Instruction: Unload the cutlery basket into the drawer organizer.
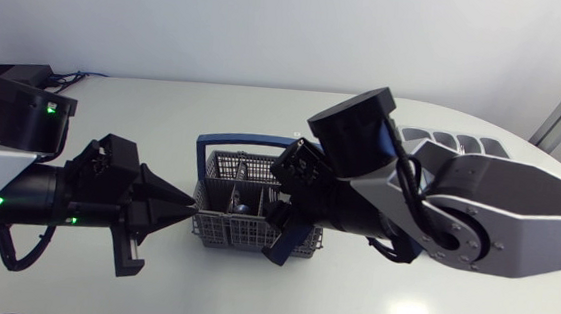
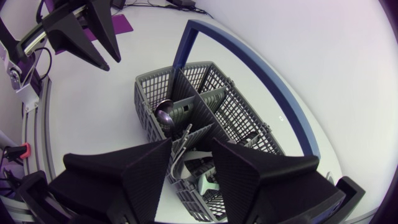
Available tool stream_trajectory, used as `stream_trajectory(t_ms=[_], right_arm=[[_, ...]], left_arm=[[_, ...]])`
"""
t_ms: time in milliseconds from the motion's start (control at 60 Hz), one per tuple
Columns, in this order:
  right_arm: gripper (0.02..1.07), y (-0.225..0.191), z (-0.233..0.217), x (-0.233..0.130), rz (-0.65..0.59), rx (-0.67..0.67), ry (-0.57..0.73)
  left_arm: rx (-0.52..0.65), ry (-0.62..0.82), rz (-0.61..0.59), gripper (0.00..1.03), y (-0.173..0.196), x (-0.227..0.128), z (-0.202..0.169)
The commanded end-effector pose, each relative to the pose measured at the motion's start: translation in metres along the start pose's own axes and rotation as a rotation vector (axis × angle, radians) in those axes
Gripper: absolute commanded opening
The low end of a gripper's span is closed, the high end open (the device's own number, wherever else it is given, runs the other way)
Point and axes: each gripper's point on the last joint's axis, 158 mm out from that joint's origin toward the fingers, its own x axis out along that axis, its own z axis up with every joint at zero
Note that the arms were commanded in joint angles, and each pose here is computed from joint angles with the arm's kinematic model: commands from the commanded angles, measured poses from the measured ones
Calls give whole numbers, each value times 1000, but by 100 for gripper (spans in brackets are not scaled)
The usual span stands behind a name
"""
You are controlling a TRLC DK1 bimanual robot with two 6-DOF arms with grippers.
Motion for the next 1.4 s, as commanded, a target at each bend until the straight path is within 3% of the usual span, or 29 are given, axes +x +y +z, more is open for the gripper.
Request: stream_trajectory(t_ms=[0,167,683,1067,1383], right_arm=[[41,-2,6,7,-17,17,-1],[13,-10,3,11,-41,24,10],[12,-26,47,-47,15,91,-129],[12,-18,67,-119,241,219,-274],[12,-1,60,-150,390,243,-335]], left_arm=[[-10,16,-12,24,-5,6,-6],[-4,19,-15,24,-8,9,-7],[26,11,1,26,-11,13,3],[75,-67,-44,47,-25,25,61],[113,-116,-183,49,-60,34,94]])
